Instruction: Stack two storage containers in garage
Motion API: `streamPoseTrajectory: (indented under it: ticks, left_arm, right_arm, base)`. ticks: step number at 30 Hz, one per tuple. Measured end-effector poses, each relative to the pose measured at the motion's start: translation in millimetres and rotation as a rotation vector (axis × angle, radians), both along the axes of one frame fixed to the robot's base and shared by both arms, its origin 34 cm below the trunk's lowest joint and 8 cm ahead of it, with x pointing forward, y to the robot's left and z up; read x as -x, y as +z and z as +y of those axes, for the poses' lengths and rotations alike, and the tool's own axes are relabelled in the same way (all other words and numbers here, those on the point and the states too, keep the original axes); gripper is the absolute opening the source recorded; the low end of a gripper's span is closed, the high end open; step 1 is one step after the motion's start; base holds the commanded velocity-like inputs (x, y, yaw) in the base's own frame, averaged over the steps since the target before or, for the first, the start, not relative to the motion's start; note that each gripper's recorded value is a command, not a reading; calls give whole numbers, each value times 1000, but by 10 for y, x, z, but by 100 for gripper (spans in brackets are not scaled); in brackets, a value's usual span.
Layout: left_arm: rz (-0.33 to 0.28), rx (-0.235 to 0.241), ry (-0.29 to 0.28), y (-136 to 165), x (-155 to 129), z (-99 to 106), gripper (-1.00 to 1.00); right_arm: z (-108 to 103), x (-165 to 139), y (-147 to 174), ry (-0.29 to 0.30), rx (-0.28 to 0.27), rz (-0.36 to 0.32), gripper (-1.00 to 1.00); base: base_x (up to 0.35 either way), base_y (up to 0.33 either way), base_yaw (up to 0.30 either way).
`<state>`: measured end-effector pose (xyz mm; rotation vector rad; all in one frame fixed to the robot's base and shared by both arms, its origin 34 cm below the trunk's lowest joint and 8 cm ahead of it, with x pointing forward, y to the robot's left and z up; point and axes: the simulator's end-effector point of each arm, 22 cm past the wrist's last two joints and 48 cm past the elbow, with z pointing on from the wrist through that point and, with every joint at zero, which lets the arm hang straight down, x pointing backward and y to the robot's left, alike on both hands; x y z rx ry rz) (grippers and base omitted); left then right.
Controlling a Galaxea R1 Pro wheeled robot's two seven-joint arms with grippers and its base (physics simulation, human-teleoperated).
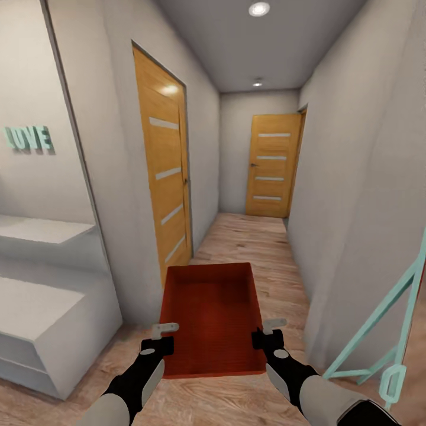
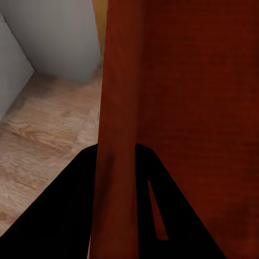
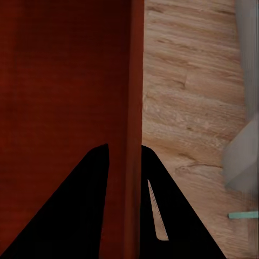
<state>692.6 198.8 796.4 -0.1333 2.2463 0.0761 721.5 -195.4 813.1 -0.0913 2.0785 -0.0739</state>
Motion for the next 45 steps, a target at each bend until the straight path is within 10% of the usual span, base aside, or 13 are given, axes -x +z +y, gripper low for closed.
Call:
streamPoseTrajectory:
  ticks: [22,45]
  left_arm:
    - [1,0,0,-1,1,0,-100]
    - [2,0,0,-6,5,0,-100]
  right_arm:
    - [0,1,-2,0,0,1,-100]
    - [1,3,-5,0,0,2,-100]
  base:
    - [323,169,-271]
    - [323,153,-12]
